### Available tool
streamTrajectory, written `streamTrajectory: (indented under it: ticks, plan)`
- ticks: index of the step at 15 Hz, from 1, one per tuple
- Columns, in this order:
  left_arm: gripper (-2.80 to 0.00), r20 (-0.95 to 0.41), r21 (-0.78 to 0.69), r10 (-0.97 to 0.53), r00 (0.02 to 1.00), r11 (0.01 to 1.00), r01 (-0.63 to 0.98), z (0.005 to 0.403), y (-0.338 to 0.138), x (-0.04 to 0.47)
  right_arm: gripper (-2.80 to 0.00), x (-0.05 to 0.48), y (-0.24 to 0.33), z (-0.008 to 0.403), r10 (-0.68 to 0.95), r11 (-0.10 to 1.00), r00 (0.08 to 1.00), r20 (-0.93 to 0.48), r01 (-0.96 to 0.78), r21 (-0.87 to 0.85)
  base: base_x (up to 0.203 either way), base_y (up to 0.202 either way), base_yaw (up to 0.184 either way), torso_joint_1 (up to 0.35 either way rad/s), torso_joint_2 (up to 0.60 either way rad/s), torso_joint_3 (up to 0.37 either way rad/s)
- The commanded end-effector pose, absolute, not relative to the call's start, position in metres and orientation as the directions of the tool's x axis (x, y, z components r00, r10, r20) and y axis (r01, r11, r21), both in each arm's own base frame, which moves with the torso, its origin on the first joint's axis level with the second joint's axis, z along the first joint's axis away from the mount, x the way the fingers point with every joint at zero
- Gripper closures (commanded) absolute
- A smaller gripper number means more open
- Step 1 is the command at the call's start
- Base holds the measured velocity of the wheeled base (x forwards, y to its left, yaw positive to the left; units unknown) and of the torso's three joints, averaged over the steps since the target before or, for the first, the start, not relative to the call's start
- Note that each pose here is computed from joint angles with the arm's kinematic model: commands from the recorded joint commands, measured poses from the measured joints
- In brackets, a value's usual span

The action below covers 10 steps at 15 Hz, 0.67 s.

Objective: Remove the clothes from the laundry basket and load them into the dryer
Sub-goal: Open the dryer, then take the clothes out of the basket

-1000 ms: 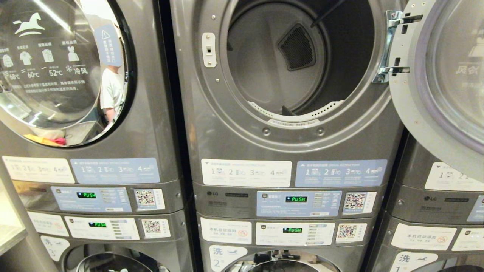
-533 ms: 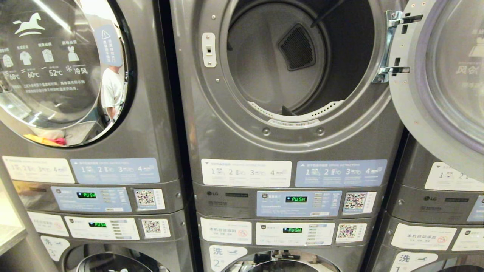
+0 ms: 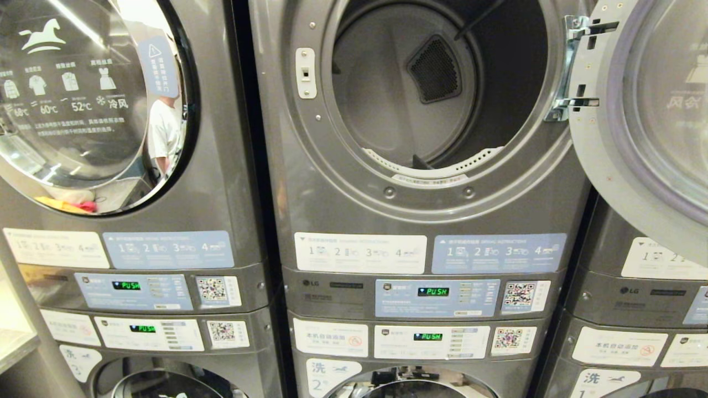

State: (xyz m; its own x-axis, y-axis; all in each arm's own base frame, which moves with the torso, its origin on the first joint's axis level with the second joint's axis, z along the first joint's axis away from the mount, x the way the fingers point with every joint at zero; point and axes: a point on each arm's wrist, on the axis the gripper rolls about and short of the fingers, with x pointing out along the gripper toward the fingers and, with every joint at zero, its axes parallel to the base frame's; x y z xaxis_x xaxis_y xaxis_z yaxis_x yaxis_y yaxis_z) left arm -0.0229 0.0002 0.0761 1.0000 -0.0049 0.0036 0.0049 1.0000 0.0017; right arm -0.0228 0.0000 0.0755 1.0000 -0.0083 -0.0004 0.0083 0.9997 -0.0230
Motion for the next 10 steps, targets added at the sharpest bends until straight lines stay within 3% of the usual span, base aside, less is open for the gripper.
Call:
streamTrajectory:
  ticks: [1,8,10]
  plan:
    - [0.0,0.005,0.002,-0.005,1.0,1.0,0.005,0.0762,0.0002,-0.0229,0.0,-0.0229,0.0,0.0754,-0.008,1.0,1.0,0.002,0.008,-0.025,0.0,0.0,0.0,0.0,0.0,0.0]
    - [0.0,0.005,0.002,-0.005,1.0,1.0,0.005,0.0762,0.0002,-0.0229,0.0,-0.0229,0.0,0.0754,-0.008,1.0,1.0,0.002,0.008,-0.025,0.0,0.0,0.0,0.0,0.0,0.0]
    - [0.0,0.005,0.002,-0.005,1.0,1.0,0.005,0.0762,0.0002,-0.0229,0.0,-0.0229,0.0001,0.0755,-0.006,1.0,1.0,0.001,0.006,-0.026,-0.118,0.0,0.001,0.017,0.01,0.002]
